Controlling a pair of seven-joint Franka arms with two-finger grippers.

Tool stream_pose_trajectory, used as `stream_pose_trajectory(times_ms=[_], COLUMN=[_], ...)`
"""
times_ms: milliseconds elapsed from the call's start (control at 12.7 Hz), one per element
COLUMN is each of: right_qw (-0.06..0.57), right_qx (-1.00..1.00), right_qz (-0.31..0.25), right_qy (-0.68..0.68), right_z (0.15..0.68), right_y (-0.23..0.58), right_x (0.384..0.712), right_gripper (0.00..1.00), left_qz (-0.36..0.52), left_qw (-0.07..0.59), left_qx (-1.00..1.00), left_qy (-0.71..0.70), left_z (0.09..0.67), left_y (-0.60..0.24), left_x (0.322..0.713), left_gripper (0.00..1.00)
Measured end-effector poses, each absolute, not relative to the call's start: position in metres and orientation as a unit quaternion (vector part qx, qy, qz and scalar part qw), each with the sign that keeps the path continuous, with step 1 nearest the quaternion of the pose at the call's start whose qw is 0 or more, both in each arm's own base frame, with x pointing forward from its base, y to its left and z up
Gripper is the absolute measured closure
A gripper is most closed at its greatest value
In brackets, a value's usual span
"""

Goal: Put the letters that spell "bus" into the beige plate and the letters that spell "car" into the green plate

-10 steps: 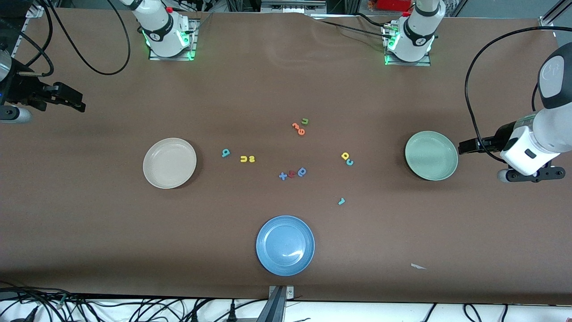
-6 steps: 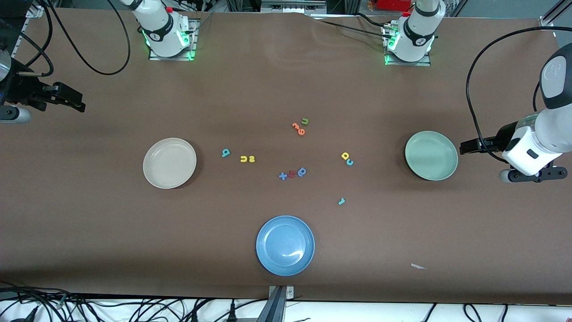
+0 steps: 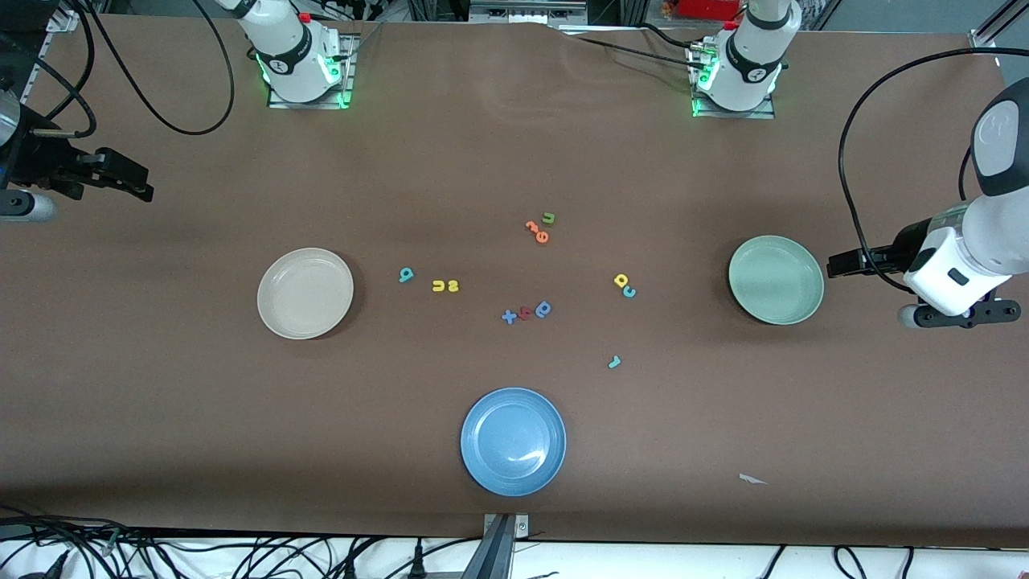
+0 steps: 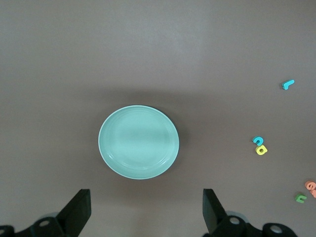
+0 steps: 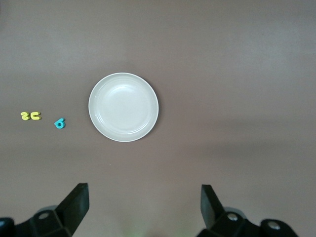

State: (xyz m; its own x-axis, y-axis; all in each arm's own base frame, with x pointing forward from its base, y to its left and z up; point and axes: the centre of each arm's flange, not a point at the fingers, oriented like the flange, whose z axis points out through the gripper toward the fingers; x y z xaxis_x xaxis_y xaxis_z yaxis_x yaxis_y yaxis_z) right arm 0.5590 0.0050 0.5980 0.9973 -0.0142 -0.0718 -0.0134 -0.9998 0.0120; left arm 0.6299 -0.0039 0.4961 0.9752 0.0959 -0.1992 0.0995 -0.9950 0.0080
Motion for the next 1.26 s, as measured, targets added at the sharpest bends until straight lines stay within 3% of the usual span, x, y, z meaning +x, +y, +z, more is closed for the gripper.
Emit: stream_pose_trajectory(times_ms=[1263], right_qw=[0.006], right_qx=[0.999], right_qz=[-0.036], right_qy=[-0.007], right_z=[0.598], right_y=[0.0049], right_x=[0.559], right_gripper=[0.0], left_qz=[-0.1], left_qw=[0.009], left_qx=[0.994], left_qy=[0.053], left_z=[0.496], left_y=[0.0001], left_x=[0.6299], left_gripper=[0.0])
